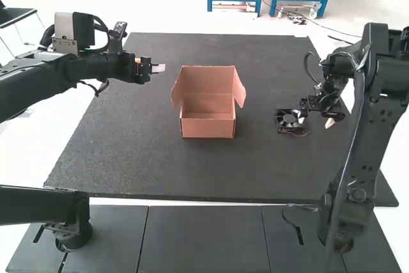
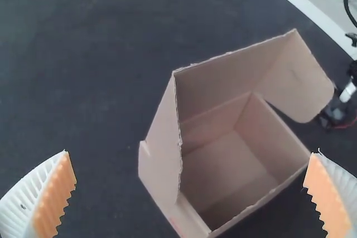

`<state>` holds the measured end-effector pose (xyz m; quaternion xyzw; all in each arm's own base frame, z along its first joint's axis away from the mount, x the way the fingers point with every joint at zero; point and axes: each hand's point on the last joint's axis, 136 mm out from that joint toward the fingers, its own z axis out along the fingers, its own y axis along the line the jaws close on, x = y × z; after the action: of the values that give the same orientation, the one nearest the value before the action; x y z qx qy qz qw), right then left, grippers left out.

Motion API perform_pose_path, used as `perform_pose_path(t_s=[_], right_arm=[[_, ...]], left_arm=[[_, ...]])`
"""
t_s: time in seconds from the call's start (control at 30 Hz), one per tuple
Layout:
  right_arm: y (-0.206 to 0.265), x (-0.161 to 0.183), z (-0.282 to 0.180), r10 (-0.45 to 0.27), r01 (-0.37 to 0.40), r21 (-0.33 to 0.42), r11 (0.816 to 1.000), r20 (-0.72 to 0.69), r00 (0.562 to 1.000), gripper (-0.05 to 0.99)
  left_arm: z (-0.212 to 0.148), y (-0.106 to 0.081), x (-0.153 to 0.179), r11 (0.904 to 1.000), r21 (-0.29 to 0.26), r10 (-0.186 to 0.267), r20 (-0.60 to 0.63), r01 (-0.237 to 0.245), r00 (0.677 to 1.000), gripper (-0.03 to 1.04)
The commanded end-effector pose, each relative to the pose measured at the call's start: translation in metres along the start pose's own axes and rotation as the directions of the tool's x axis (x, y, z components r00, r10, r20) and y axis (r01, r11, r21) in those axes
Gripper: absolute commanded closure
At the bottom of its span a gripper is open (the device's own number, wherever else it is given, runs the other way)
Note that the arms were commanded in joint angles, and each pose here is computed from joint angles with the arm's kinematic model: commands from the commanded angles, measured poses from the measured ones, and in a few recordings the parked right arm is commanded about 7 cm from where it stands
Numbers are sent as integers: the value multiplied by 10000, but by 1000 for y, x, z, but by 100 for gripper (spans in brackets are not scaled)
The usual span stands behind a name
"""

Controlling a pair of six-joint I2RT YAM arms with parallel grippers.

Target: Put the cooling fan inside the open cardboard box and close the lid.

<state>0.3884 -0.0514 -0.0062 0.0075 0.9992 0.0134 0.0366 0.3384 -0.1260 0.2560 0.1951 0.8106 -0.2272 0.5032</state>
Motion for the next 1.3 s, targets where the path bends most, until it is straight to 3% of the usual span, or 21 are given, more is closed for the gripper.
perform_pose_path(t_s=[0.0, 0.17, 0.2, 0.27, 0.37, 0.5, 0.7, 0.8, 0.97, 1.1, 1.27], right_arm=[[3, -3, 2, -146, 146, -60, 9999, -64, 9999, 3], [3, -5, 5, -113, 112, -56, 9999, -143, 9998, 11], [4, -5, 6, -112, 111, -60, 9999, -159, 9998, 15], [7, -7, 6, -113, 111, -106, 9999, -139, 9998, 32], [7, -8, 8, -96, 93, -171, 9998, -162, 9998, 44], [12, -8, 13, -168, 159, -315, 9994, -285, 9995, 52], [20, -4, 21, -295, 268, -429, 9987, -632, 9976, 54], [29, -1, 23, -396, 338, -773, 9964, -743, 9964, 74], [41, 1, 25, -633, 537, -1097, 9925, -858, 9943, 95], [47, 1, 25, -677, 571, -1191, 9912, -871, 9939, 95], [53, -6, 15, -100, -8, -1639, 9865, -645, 9979, 95]], left_arm=[[-7, -2, -8, 10000, 63, 31, 308, -33, 9995, 4], [-8, -2, -8, 10000, 49, 25, 310, -27, 9995, 4], [-8, -3, -8, 10000, 63, 31, 308, -33, 9995, 4], [-8, -3, -8, 10000, 63, 8, 321, -10, 9995, 4], [-9, -3, -9, 10000, 63, -9, 348, 6, 9994, 4], [-11, -4, -10, 10000, 46, 28, 388, -30, 9992, 4], [-9, -3, -5, 10000, 49, -15, 307, 14, 9995, 4], [-9, -3, -6, 10000, 49, -8, 321, 6, 9995, 4], [-9, -3, -5, 10000, 49, 0, 307, -2, 9995, 4], [-10, -4, -5, 10000, 49, -7, 294, 5, 9996, 4], [-8, 1, -1, 9999, -130, -71, 211, 74, 9998, 4]])
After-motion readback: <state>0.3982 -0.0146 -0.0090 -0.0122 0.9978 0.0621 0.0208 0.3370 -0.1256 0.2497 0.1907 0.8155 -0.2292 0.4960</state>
